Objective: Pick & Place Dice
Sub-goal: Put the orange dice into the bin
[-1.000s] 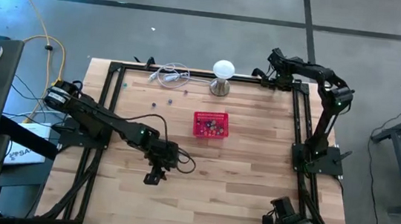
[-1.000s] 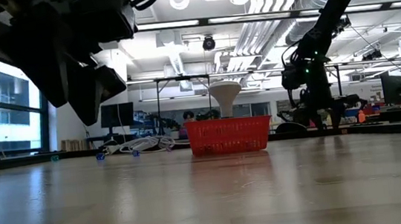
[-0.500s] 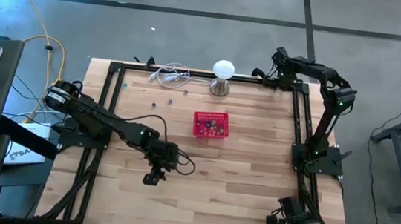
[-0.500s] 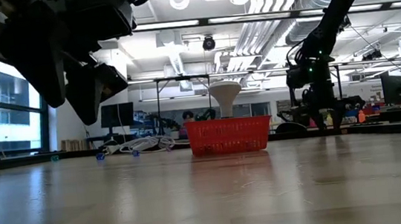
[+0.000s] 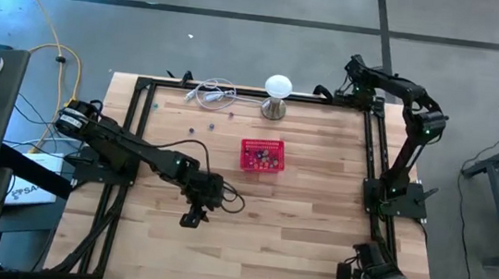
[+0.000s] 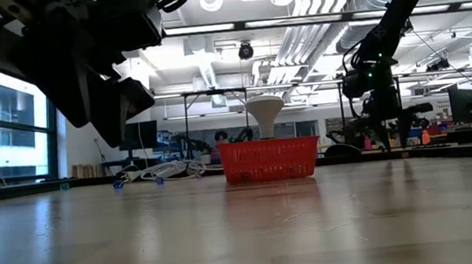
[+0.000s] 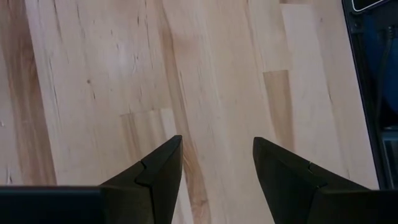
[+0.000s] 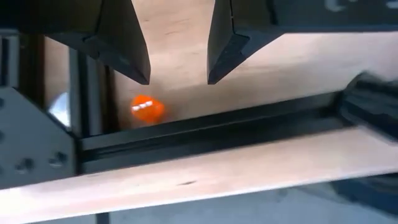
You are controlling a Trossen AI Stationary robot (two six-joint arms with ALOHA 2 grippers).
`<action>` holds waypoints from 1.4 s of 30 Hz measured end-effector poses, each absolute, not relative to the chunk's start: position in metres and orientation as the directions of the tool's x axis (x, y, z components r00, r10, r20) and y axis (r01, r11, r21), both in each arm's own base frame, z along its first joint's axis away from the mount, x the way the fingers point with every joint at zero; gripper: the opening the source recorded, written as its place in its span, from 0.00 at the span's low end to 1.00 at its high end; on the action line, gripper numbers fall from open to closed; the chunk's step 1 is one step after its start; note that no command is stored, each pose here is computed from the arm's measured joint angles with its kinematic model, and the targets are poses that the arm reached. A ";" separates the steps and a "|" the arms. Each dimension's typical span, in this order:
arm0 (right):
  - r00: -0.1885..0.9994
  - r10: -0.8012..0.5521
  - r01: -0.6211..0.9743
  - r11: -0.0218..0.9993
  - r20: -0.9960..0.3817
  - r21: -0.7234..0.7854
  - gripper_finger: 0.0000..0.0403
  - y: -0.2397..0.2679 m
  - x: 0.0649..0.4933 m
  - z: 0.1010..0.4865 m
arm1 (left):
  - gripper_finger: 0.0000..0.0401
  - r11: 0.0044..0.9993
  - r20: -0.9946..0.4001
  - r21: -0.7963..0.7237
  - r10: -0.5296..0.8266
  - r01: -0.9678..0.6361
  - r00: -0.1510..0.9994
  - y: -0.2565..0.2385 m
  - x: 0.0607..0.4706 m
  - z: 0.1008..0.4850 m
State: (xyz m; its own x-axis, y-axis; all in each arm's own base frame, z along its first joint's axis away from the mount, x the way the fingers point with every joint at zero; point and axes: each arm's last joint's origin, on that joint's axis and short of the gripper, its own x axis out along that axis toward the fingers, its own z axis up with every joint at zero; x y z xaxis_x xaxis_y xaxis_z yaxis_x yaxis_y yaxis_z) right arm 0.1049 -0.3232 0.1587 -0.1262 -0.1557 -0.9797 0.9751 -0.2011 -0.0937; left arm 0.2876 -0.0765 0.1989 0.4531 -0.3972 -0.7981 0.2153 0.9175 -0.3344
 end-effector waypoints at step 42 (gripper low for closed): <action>-0.154 -0.125 0.963 -0.239 -0.980 -0.120 0.25 -0.337 0.082 0.135 | 0.47 0.925 -0.803 -0.325 -0.380 0.197 0.459 -0.072 0.288 0.198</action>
State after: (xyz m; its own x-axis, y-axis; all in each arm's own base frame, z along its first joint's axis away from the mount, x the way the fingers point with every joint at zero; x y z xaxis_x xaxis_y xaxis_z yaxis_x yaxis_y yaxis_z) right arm 0.0818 -0.3367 0.1353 -0.1537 -0.1254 -0.9801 0.9634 -0.2394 -0.1204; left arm 0.2884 -0.0719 0.1985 0.4594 -0.3801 -0.8028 0.1968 0.9249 -0.3253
